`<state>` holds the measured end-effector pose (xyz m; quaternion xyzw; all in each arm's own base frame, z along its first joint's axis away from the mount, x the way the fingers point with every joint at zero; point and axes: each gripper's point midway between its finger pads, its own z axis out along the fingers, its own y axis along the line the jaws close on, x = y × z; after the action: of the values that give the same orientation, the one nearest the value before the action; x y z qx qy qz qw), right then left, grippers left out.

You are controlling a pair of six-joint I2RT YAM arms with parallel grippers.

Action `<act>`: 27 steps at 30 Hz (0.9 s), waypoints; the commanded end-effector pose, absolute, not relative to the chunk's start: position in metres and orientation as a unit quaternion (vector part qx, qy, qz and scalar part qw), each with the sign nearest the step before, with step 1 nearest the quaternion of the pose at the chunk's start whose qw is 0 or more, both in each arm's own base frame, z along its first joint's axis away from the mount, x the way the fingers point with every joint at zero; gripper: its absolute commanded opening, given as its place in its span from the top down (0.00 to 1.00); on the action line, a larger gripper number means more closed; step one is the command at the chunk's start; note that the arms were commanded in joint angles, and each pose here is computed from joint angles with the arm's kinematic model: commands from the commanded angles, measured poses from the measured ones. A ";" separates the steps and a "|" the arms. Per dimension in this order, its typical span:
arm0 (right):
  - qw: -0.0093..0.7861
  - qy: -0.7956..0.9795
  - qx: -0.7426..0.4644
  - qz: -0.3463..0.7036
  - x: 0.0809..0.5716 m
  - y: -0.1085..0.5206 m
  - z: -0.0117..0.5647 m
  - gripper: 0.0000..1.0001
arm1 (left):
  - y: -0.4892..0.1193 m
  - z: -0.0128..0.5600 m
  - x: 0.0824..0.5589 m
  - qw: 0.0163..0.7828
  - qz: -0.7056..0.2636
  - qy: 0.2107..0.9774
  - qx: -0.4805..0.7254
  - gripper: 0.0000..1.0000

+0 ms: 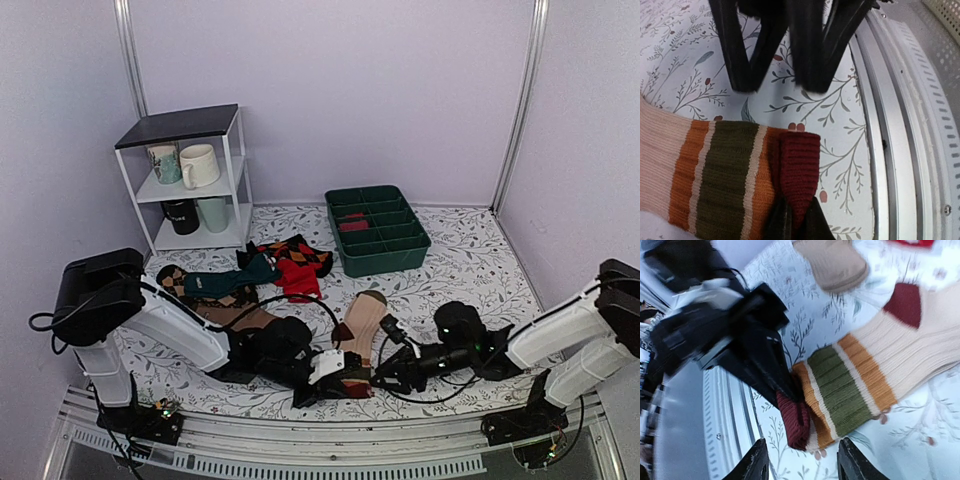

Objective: Roll the socks
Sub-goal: Roll a pair of socks at the center of the board.

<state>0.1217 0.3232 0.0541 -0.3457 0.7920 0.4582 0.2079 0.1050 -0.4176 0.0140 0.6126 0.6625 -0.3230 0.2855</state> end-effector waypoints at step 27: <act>0.386 0.625 -0.626 0.262 0.080 0.346 0.038 0.57 | -0.357 -0.067 0.076 0.065 -0.317 0.749 0.579 1.00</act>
<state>0.0815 0.3546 0.0565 -0.6243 0.6011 0.2785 0.4139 0.1023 -0.4251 0.0128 0.5885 0.6670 -0.4053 0.2110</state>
